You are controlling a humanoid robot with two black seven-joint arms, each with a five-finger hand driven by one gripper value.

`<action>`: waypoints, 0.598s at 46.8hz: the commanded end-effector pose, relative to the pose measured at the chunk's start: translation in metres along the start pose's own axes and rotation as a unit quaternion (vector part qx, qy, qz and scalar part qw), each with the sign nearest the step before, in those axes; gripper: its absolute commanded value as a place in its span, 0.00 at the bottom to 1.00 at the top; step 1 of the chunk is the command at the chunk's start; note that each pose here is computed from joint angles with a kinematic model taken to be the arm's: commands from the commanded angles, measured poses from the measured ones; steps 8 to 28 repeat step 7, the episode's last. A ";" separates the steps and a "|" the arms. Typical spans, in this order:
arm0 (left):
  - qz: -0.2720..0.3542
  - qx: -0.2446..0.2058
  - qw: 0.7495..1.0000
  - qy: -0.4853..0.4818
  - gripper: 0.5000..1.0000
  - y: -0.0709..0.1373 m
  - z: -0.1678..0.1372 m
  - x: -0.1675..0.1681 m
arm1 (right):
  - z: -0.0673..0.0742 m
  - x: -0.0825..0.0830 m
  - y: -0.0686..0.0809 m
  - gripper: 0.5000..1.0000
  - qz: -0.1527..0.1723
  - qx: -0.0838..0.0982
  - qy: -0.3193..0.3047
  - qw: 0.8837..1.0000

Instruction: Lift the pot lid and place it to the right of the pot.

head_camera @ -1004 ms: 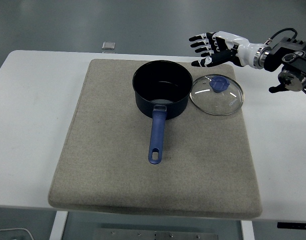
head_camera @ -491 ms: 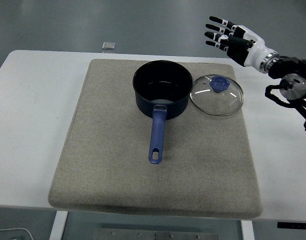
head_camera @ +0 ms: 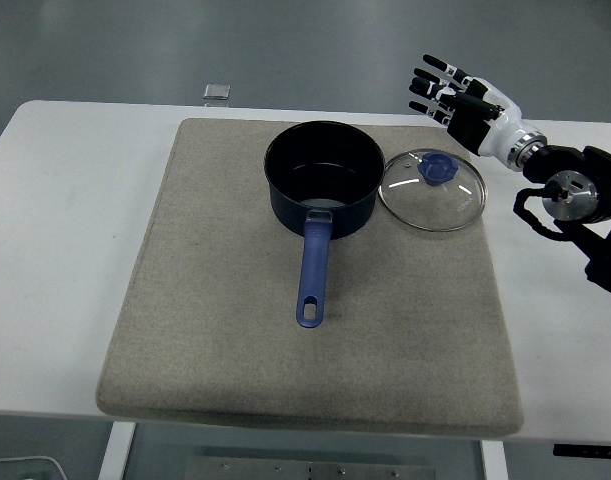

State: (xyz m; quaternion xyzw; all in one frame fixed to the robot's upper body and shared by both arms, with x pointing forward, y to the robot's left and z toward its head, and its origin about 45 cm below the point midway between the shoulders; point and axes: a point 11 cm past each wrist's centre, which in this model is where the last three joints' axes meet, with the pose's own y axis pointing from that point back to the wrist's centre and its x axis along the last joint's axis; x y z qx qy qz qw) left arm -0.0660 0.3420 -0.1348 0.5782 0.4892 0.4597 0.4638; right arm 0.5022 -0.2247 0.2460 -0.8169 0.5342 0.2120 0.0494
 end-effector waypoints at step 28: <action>0.000 0.000 1.000 -0.001 1.00 0.000 0.000 0.000 | 0.000 -0.001 0.000 0.80 -0.002 0.003 -0.004 1.000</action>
